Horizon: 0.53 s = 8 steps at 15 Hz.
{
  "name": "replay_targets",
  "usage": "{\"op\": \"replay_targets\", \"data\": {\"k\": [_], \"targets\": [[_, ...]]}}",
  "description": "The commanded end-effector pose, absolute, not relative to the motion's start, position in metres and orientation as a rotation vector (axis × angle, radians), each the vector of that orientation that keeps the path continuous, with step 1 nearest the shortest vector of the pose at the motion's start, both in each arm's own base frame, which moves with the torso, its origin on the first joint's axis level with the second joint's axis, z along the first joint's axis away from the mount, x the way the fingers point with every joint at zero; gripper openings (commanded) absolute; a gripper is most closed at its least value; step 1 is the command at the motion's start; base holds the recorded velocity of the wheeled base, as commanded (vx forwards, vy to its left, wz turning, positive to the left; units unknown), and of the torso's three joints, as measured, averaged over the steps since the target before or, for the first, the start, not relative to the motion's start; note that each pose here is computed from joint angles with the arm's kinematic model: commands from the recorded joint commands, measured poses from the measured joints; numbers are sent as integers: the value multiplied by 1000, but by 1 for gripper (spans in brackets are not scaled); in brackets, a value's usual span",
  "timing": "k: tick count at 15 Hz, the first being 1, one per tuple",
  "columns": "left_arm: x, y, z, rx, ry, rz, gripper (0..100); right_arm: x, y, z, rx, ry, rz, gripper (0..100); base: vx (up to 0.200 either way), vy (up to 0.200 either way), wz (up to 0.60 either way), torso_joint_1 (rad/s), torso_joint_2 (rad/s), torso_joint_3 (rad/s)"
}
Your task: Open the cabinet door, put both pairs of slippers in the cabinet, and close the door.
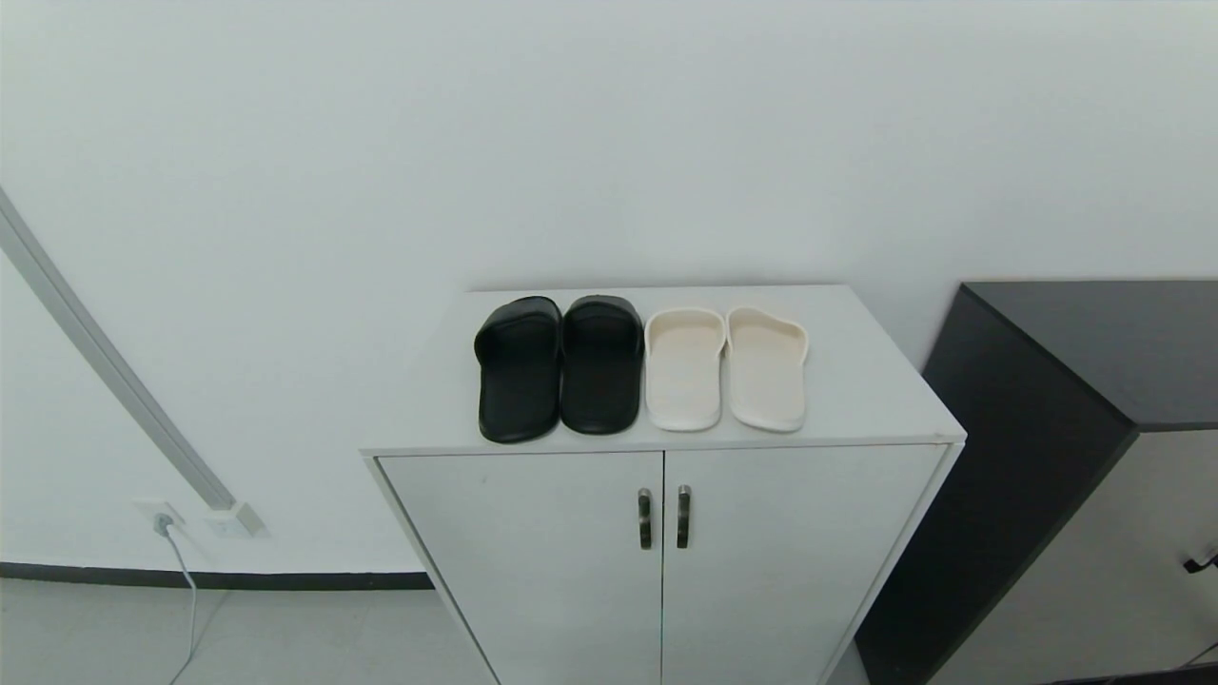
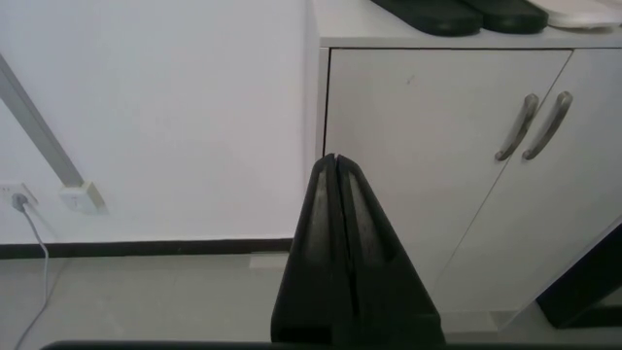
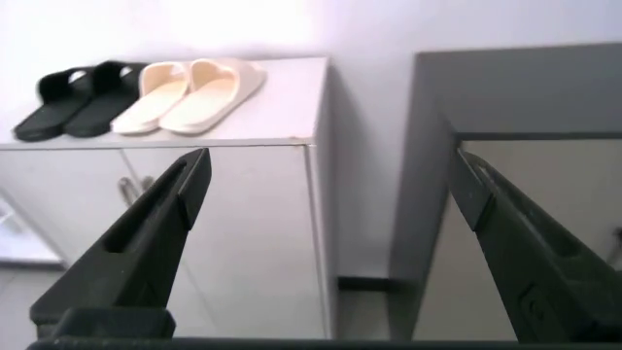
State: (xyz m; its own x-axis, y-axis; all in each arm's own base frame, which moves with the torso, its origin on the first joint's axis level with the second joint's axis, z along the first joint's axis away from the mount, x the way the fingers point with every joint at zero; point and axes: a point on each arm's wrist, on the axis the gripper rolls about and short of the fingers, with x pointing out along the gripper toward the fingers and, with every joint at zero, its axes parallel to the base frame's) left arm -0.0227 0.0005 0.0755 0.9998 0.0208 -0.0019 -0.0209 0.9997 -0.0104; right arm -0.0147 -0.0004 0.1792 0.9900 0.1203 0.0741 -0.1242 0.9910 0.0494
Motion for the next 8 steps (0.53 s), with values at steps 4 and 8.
{"op": "replay_targets", "data": {"k": [4,8], "targets": [[-23,0,76,-9,3,17,0,94,35,203,74,159,345,100,0,0,0,0,0,0],[-23,0,76,-9,3,15,0,117,73,211,84,208,384,100,0,0,0,0,0,0]]}}
